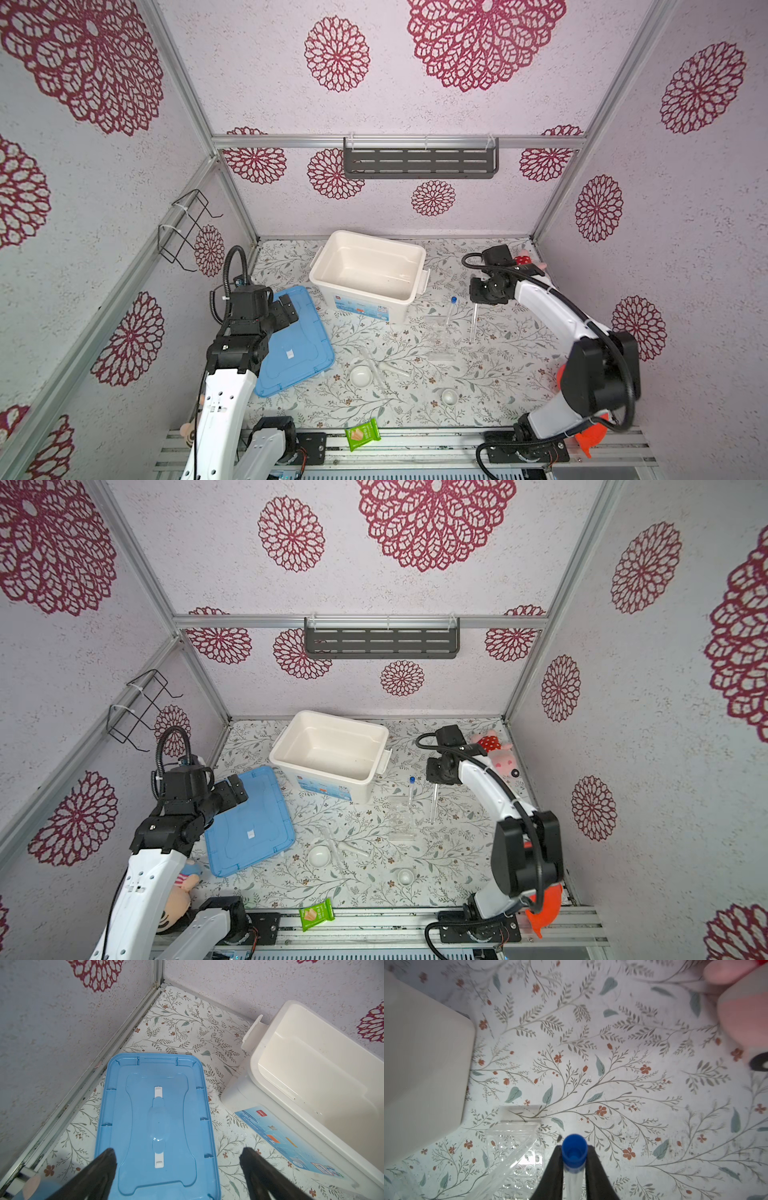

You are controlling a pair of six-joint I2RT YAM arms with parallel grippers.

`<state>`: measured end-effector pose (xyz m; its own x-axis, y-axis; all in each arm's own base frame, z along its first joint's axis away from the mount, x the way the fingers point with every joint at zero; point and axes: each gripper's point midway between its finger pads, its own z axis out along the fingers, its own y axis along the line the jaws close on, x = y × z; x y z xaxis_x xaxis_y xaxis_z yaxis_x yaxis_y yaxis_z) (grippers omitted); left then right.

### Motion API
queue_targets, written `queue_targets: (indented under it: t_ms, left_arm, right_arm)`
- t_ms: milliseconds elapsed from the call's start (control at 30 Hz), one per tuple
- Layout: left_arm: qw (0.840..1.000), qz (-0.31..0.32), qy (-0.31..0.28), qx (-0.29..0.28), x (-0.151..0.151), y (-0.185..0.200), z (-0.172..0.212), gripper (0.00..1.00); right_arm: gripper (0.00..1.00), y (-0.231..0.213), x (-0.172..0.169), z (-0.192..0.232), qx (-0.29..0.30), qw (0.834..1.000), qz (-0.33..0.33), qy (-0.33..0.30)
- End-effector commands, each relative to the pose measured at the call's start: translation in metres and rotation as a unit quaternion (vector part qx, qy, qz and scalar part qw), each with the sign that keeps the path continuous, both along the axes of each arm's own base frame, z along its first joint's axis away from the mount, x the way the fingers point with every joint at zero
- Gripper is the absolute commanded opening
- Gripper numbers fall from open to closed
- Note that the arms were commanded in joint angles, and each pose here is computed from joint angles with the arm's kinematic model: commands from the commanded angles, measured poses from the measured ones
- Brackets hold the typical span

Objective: Organize the chemistry lab equipment

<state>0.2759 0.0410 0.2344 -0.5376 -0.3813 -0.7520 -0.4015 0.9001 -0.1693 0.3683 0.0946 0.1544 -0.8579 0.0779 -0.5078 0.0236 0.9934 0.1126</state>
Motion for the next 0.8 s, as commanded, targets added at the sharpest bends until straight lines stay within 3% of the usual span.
queue_targets:
  t_ms: [0, 133, 300, 500, 767]
  left_arm:
    - [1.0, -0.004, -0.023, -0.021, 0.009, -0.004, 0.014, 0.97]
    - [0.999, -0.007, -0.019, -0.03, 0.015, -0.007, 0.015, 0.97]
    - [0.998, -0.01, -0.025, -0.049, 0.022, -0.012, 0.013, 0.97]
    - [0.997, -0.013, -0.027, -0.076, 0.036, -0.017, 0.014, 0.97]
    - [0.996, -0.015, -0.028, -0.087, 0.046, -0.02, 0.017, 0.97]
  right_arm:
    - [0.2, 0.001, 0.002, 0.026, -0.013, 0.992, -0.03, -0.121]
    - [0.21, 0.014, -0.023, 0.057, 0.0, 0.971, -0.028, -0.238]
    - [0.2, 0.027, -0.062, 0.079, 0.039, 0.933, -0.046, -0.356]
    - [0.16, 0.033, -0.088, 0.092, 0.03, 0.902, -0.049, -0.429]
    - [0.16, 0.048, -0.082, 0.083, 0.019, 0.895, -0.046, -0.442]
